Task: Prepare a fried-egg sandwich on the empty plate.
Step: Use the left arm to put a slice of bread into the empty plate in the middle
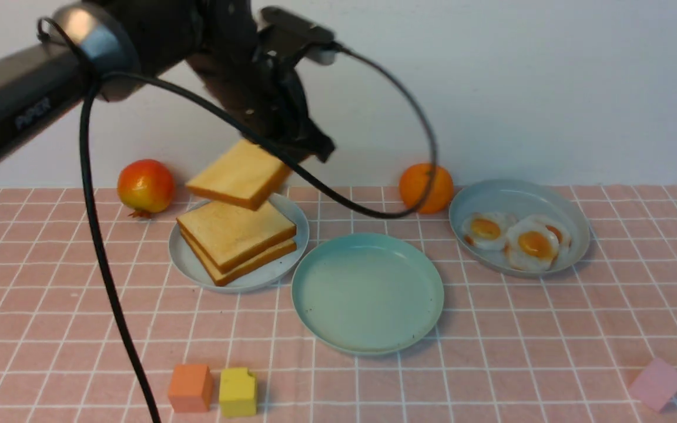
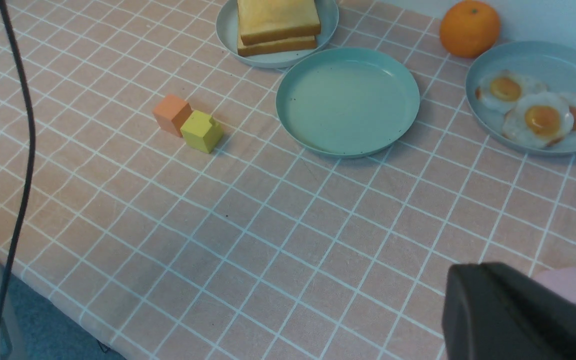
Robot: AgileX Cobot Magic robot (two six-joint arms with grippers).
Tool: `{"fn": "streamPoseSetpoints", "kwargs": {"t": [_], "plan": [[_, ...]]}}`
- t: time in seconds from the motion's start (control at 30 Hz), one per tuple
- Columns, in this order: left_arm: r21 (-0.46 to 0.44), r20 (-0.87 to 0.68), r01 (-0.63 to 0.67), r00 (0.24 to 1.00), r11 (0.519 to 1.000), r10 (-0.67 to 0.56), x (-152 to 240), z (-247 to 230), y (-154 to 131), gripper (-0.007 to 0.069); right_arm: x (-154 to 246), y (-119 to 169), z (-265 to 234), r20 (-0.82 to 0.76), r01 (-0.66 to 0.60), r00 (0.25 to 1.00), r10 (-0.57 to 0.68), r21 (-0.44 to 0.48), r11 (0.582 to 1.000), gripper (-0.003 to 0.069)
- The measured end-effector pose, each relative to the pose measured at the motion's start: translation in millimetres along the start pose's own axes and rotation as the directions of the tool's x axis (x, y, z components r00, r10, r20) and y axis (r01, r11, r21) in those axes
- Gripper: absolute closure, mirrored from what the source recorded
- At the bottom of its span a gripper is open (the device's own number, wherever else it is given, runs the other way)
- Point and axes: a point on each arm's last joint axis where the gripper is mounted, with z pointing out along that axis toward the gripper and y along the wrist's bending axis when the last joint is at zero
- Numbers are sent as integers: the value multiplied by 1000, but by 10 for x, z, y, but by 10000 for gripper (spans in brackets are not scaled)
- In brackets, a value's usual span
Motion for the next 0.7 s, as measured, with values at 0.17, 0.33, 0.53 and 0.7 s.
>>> {"fn": "streamPoseSetpoints", "kwargs": {"t": [0.17,0.33,0.53,0.7], "plan": [[160,-41,-211,975,964,220,44,227,-728,596,7,1,0,-8,0,1000,0,-1,1000,610],[216,-127,-254,950,943,285,237,693,-997,596,8,1,0,-9,0,1000,0,-1,1000,606],[189,-139,-275,943,943,303,325,1042,-997,596,8,1,0,-9,0,1000,0,-1,1000,599],[162,-98,-286,948,944,304,288,1070,-985,596,8,3,0,-9,0,1000,0,-3,1000,596]]}}
